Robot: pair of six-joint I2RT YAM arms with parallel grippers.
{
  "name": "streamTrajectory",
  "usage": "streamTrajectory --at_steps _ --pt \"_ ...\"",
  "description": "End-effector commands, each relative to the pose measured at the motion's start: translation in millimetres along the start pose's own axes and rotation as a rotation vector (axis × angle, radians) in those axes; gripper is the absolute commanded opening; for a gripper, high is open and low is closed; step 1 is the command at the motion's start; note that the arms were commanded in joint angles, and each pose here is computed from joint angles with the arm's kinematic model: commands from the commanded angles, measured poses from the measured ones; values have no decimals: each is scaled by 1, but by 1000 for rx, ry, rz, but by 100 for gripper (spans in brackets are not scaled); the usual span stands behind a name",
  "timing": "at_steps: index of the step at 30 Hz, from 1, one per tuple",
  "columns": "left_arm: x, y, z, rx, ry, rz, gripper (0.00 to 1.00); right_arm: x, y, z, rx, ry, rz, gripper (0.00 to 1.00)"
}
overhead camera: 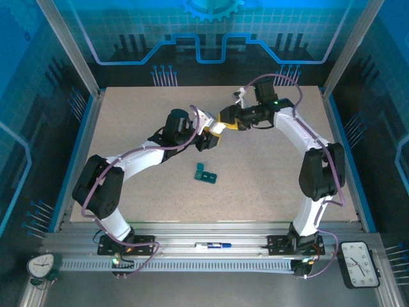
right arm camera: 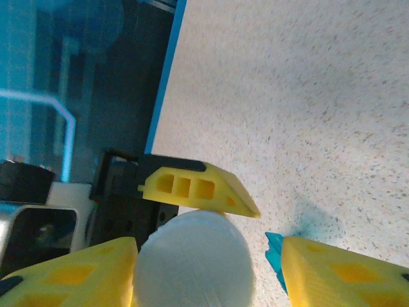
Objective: Sort the pills into containers
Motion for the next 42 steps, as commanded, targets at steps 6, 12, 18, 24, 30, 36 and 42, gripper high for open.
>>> streamTrajectory --at_steps 6,12,18,24,30,36,42 --pt "23 0 7 5 -45 -7 0 17 8 44 11 -179 -35 71" --pt "26 1 10 26 -50 -14 0 17 -2 49 -113 -295 -108 78" --pt "26 1 9 26 -48 -11 0 16 5 35 -137 -300 -103 79" --pt "24 1 8 21 -40 -4 0 12 12 11 -122 -254 -86 78" --pt "24 1 7 19 -36 0 0 7 18 -9 -109 -211 -72 76" --pt "24 1 7 18 -36 1 0 3 19 -14 -107 -196 -60 64" --pt "24 1 7 17 -38 1 0 2 18 -14 -101 -201 -44 47"
Point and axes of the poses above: each hand's point on the last joint's axis, 136 mm out from that joint toward the fingers, its own z axis back along the fingers, its own y axis along the line the jaws close on, x = y × z, the point moved 3 cm from there along z, back along the fingers, and after that the axes turned 1 degree about z, right-handed, at the moved point
